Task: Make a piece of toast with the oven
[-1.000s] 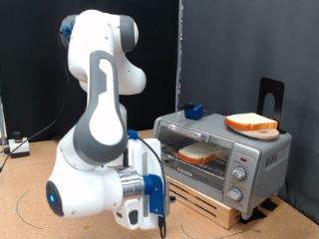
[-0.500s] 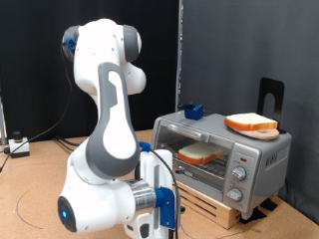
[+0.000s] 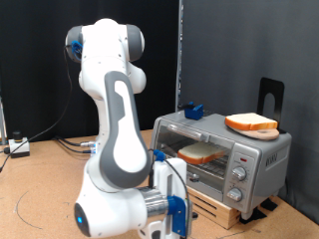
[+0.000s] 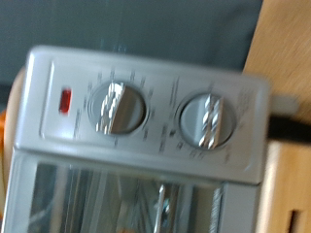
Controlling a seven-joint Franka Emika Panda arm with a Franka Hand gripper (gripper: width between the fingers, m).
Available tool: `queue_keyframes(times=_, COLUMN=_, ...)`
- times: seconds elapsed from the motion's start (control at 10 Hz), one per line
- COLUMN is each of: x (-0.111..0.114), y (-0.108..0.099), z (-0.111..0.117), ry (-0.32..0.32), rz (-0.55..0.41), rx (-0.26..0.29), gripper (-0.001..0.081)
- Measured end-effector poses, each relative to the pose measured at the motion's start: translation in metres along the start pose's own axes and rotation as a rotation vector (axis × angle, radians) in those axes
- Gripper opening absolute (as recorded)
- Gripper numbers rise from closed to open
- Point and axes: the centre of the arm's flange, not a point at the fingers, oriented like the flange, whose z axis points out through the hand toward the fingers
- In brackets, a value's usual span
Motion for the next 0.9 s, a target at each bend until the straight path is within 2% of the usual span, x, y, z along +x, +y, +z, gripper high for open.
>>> queue_keyframes(times=0.2, x=0.005, y=-0.002, z=0.034, ry=-0.042, rz=-0.001, rx=-0.048, gripper=0.0807)
queue_keyframes(times=0.4, x=0.014, y=-0.002, z=0.058, ry=-0.019, rz=-0.013, rx=-0.084, gripper=0.0807)
queue_keyframes(times=0.9, x=0.026, y=0.006, z=0.092, ry=-0.038, rz=-0.013, rx=-0.093, gripper=0.0807)
